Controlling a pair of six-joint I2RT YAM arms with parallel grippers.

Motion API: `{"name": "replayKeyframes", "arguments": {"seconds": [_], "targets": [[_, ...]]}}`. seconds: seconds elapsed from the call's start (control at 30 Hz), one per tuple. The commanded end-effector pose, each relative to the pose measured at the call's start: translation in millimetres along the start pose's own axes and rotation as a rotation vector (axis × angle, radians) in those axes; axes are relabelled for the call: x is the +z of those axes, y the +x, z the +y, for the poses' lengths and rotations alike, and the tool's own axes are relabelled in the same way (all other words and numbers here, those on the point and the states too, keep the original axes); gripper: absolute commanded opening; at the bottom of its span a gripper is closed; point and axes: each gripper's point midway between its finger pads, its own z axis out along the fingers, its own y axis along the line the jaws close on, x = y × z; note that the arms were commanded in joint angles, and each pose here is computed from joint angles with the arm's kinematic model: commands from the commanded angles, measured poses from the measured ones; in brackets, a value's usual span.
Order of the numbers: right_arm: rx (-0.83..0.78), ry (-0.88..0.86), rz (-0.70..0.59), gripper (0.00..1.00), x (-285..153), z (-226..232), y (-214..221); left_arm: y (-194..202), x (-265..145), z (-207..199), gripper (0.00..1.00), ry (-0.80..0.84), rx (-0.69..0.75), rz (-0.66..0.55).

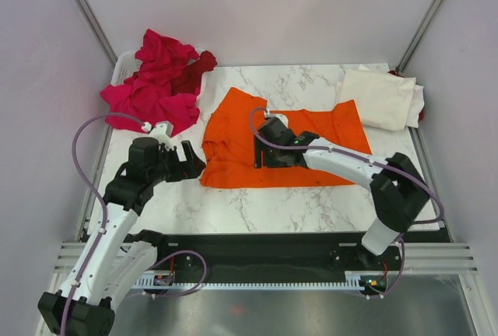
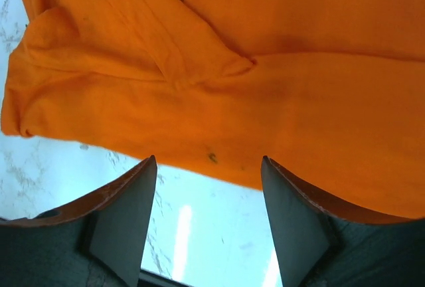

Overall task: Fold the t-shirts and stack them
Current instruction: Fold the tshirt

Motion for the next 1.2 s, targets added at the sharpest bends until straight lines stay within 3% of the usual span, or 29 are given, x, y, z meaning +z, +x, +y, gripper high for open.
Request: {"name": "replayKeyframes", "arguments": {"seconds": [0.0, 0.37, 0.77, 1.17], "targets": [[0.001, 0.007, -0.021, 0.72, 22.1, 21.7, -12.4, -4.1, 4.0, 3.5, 1.0, -0.013, 0.014, -0.025], [-0.012, 0.004, 0.021, 0.66, 66.9, 50.8, -12.5, -3.2, 5.7, 3.5, 1.0, -0.011, 0.018, -0.018], [-0.101, 0.099, -0.035, 0.59, 73.7, 60.5, -16.3, -1.8, 7.7, 3.5, 1.0, -0.01, 0.019, -0.008], [-0.164, 0.204, -0.012, 0.49, 97.0, 42.4, -5.2, -2.0, 8.9, 3.6, 1.0, -0.01, 0.022, -0.004]]}}
